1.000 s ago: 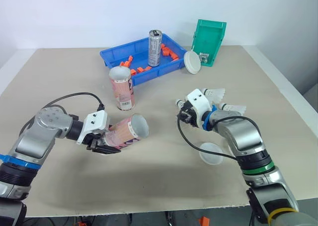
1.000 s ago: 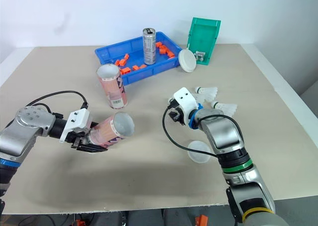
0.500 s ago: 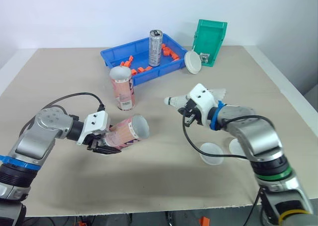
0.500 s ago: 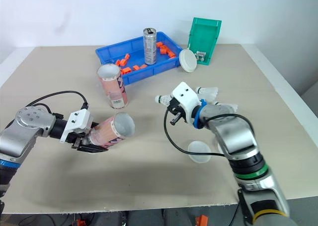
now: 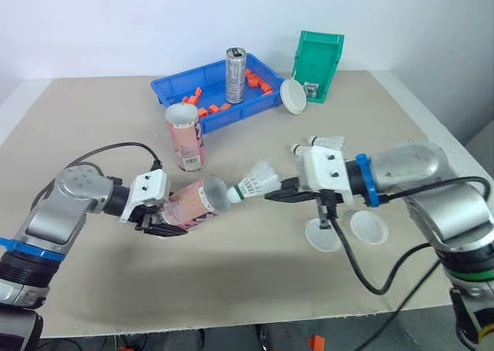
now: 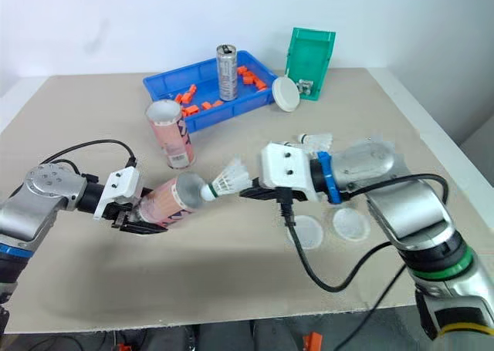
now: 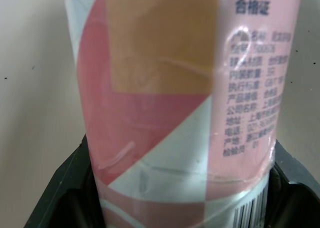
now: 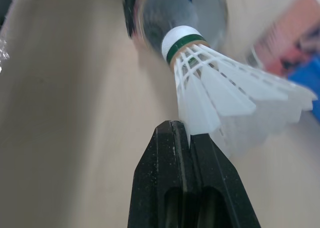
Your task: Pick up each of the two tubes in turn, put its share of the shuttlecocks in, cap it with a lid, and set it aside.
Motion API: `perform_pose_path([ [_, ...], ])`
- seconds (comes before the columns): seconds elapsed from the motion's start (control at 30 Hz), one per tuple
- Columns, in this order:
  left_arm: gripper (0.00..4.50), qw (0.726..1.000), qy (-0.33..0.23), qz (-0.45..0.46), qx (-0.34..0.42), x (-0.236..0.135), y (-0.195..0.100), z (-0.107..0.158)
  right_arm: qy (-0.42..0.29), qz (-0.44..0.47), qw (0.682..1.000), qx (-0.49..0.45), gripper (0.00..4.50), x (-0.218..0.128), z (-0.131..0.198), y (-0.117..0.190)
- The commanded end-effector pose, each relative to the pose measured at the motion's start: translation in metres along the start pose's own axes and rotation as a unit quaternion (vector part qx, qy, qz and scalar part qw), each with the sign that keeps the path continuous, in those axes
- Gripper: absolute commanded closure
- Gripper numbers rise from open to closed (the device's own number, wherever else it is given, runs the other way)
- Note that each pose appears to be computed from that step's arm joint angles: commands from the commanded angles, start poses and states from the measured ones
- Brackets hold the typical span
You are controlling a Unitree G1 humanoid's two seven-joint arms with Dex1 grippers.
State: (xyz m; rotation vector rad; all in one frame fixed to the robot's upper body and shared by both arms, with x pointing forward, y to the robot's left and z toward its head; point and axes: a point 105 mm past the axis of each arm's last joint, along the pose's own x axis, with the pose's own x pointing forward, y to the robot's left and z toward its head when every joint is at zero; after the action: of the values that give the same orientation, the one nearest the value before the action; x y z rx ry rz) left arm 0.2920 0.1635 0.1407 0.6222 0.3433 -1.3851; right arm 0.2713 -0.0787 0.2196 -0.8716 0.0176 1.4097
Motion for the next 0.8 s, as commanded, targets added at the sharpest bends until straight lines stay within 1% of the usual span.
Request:
perform_pose_path([
  [0.03,1.24,1.000,-0.001,0.006,0.016,-0.002,0.004,0.006,0.012,0.005,0.999,-0.033,4.44,0.012,0.000,-0.011],
  [0.23,1.24,1.000,0.000,0.006,0.016,-0.002,0.003,0.005,0.001,0.042,0.998,-0.054,4.44,0.028,0.008,-0.011],
  [0.33,1.24,1.000,0.000,0.005,0.016,-0.001,0.003,0.005,-0.026,0.066,0.997,-0.041,3.52,0.031,0.020,-0.010],
  [0.37,1.24,1.000,-0.001,0.005,0.016,-0.001,0.003,0.005,-0.038,0.073,0.996,-0.038,3.11,0.030,0.024,-0.009],
  [0.4,1.24,1.000,-0.001,0.004,0.016,-0.001,0.002,0.006,-0.050,0.073,0.996,-0.030,2.54,0.027,0.028,-0.010],
  [0.43,1.24,1.000,-0.001,0.004,0.016,-0.001,0.002,0.006,-0.058,0.072,0.995,-0.025,2.07,0.026,0.031,-0.010],
  [0.5,1.24,1.000,-0.002,0.004,0.016,-0.001,0.001,0.006,-0.088,0.071,0.994,0.006,1.05,0.013,0.038,-0.009],
  [0.57,1.24,1.000,-0.002,0.004,0.016,0.000,0.001,0.006,-0.104,0.059,0.992,0.035,1.05,0.001,0.037,-0.009],
  [0.63,1.24,1.000,-0.003,0.004,0.015,0.000,0.000,0.006,-0.090,0.020,0.993,0.073,1.05,-0.012,0.022,-0.011],
  [0.7,1.24,1.000,-0.004,0.003,0.013,0.000,-0.002,0.005,-0.061,-0.027,0.992,0.108,1.05,-0.025,0.002,-0.012],
  [0.8,1.24,1.000,-0.003,0.004,0.009,-0.001,-0.005,0.003,0.006,-0.118,0.978,0.170,1.05,-0.051,-0.040,-0.010],
])
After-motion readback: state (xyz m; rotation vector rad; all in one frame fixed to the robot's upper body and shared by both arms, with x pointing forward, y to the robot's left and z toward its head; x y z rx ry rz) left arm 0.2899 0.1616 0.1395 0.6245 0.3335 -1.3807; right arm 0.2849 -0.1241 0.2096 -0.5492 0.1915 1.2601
